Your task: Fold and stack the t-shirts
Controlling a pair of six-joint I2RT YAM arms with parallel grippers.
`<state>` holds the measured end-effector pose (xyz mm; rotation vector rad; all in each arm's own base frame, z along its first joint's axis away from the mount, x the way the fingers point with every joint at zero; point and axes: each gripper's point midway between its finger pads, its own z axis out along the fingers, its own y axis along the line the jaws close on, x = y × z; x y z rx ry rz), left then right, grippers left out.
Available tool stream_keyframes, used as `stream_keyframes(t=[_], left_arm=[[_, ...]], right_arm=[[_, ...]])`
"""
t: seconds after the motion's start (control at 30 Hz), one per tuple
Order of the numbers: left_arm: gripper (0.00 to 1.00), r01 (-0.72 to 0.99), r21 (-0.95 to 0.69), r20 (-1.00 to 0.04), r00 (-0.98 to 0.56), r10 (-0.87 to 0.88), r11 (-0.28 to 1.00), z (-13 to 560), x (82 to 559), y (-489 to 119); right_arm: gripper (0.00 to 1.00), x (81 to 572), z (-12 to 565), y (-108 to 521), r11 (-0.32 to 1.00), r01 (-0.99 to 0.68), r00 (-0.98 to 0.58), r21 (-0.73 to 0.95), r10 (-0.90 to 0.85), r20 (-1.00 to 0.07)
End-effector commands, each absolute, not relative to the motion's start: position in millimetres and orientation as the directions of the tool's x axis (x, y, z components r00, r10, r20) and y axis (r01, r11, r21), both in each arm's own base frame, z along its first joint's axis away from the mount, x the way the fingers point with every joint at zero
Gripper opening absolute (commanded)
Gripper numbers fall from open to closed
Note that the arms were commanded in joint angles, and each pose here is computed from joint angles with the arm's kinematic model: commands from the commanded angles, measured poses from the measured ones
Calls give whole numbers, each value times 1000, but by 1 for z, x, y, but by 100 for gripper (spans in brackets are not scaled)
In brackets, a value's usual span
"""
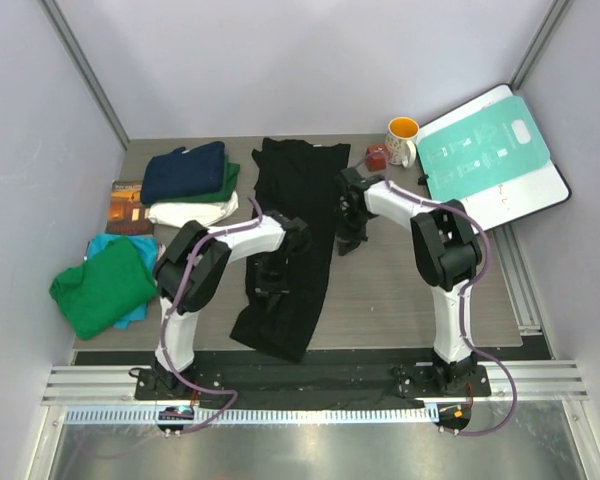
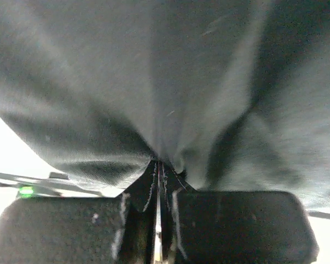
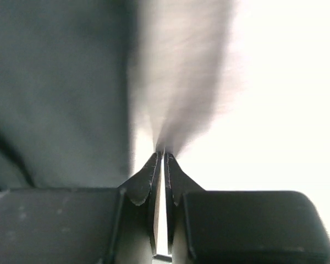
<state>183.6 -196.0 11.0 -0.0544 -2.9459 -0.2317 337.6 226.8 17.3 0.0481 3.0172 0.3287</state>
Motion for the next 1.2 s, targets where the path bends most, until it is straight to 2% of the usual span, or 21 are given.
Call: stream_keyframes(t=[0.0, 0.13, 0.17, 0.27, 0.37, 0.43, 0.57, 0.73, 0.87, 1.17], left_arm=[[0, -50, -97, 68, -997, -44, 994, -2, 233, -294], [0, -38, -98, 53, -998, -33, 994, 13, 253, -319], [7, -33, -108, 26, -999, -30, 994, 25, 260, -324], [21, -22, -59, -44, -999, -25, 998, 55, 265, -305], [23, -34, 42, -102, -994, -30, 999, 67, 263, -268], [23, -49, 42, -117, -992, -44, 998, 80, 260, -254], [21, -50, 129, -98, -995, -37, 990, 78, 240, -222], [9, 18, 58, -39, -999, 20, 998, 60, 227, -230], [1, 48, 36, -58, -997, 50, 998, 55, 231, -233], [0, 126, 19, -53, -990, 127, 992, 55, 237, -241]], right_arm=[[12, 380, 33, 171, 988, 87, -977, 127, 110, -183], [18, 393, 51, 163, 990, 44, -977, 135, 71, -200], [21, 396, 59, 166, 988, 33, -975, 152, 65, -213], [30, 389, 65, 173, 980, 17, -978, 199, 58, -202], [32, 378, 66, 174, 974, 11, -981, 224, 54, -187], [32, 374, 68, 173, 974, 5, -979, 228, 51, -196], [32, 363, 63, 171, 974, 1, -984, 228, 42, -174], [31, 365, 61, 176, 966, 9, -983, 260, 56, -175], [31, 365, 57, 179, 960, 26, -984, 278, 74, -164], [30, 349, 44, 162, 971, 61, -986, 230, 95, -140]])
